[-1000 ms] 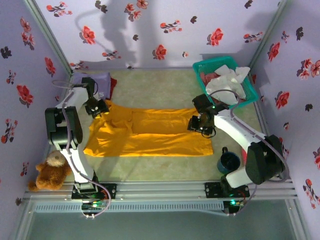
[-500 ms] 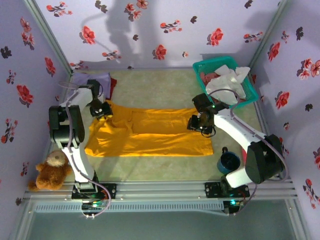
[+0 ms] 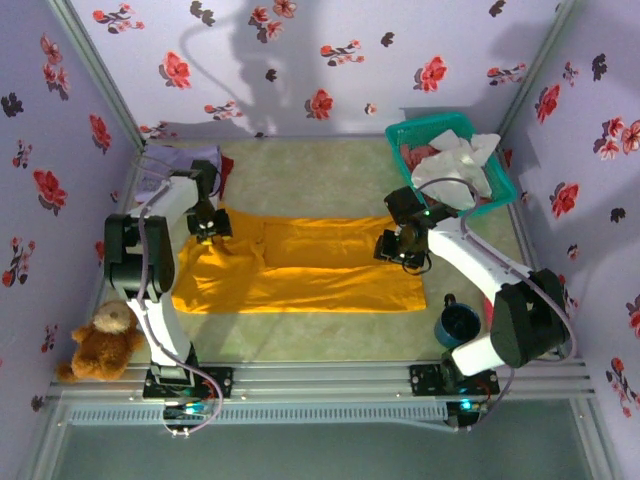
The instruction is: Fold and stack the t-shirts
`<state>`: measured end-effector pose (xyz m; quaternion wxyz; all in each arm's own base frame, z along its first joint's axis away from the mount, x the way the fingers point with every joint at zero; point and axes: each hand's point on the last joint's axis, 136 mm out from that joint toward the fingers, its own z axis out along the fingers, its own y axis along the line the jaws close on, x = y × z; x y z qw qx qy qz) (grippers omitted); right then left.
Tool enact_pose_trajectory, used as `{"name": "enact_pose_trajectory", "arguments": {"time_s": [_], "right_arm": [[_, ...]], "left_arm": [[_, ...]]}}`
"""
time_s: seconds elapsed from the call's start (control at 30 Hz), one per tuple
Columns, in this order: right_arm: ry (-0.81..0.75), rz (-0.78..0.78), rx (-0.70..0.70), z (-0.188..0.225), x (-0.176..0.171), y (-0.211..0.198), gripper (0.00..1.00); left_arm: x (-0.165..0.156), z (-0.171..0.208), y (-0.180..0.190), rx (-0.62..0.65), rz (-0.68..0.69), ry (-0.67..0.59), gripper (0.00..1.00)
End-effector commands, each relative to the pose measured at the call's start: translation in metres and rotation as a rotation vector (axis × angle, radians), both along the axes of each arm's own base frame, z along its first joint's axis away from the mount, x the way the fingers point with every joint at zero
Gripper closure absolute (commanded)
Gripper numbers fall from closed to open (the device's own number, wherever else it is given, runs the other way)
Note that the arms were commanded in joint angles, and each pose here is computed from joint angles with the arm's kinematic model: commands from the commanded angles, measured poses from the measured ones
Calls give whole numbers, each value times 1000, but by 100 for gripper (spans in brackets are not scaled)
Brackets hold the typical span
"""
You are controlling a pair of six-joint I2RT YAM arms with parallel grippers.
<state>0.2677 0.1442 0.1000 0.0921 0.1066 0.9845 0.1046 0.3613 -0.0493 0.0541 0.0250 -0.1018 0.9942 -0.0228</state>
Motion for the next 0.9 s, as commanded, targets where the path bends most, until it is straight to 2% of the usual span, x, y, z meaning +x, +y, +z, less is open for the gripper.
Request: {"name": "enact_pose_trajectory", "arguments": {"time_s": [0.0,0.17,0.27,0.43,0.53,0.63,0.77,0.87], "right_arm": [[15,0,-7,-1,-7,-6,46],[14,-1,-6,-1,-9,-6,46],[10,-4,-8,0,-9,-7,46],[0,-16,-6,4,-9,-12,46],[2,-20,-9,4,-11,-15,46],[6,-24,-10,2,-11,-16,46],[4,-25,-5,2,-11,-16,46],[8,-24,-3,1,-11,-15,46]], "left_arm": [[-6,0,0,18,9,31,59],[-2,-9,-10,-32,37,30,63],[-1,-12,-13,-46,46,36,70],[9,-18,-20,-68,47,19,72],[11,-17,-22,-64,43,12,88],[17,-4,-18,-21,29,-34,99],[25,21,-10,98,-6,-111,100],[23,33,-7,148,-26,-117,100]]}}
